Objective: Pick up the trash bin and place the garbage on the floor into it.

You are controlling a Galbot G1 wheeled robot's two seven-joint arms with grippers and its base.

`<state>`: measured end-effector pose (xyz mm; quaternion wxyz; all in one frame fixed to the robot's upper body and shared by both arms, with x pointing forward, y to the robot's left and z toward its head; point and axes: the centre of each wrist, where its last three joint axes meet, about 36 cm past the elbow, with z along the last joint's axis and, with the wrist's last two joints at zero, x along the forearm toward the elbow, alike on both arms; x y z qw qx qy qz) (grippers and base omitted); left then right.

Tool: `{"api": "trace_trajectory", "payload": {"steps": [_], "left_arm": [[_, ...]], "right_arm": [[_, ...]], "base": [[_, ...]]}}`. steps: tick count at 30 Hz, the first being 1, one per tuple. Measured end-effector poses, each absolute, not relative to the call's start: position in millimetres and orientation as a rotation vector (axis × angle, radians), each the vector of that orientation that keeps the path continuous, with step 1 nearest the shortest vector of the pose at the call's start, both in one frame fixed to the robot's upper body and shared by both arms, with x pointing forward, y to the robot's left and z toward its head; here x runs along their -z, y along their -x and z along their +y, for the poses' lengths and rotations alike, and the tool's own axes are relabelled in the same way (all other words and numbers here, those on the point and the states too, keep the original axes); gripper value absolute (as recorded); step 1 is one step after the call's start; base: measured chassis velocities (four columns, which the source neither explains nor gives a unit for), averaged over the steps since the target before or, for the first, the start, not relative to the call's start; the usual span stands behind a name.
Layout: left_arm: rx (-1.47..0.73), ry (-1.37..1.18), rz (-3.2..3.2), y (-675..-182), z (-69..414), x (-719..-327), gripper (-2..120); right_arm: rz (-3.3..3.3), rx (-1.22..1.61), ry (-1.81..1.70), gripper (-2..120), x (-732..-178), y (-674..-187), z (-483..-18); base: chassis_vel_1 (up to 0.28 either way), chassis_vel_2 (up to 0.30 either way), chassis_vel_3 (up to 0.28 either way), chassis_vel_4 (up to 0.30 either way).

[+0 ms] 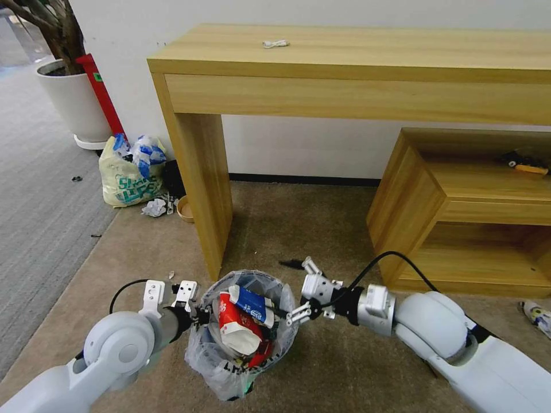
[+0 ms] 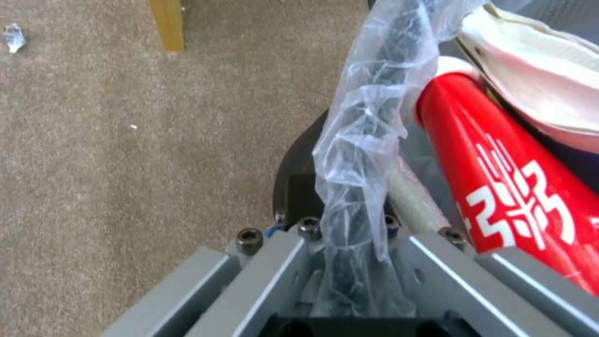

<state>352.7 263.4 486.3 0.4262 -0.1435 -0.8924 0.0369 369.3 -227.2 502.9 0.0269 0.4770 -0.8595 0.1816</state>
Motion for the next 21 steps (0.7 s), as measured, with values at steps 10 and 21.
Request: {"api": "trace_trajectory", "payload": {"steps": [10,21], "left_arm": [[-0.097,0.354,-2.241,-350,263,-490,0],[-0.126,0.364,-2.25,-348,261,-492,0]], "right_arm": [[-2.779,-0.334,-1.193,100,-490,-360,-233],[-2.802,-0.28,-0.704,100,-462,-321,-296]], "base": [[0.0,0.0,0.0,0.0],[0.0,0.0,0.0,0.0]]}}
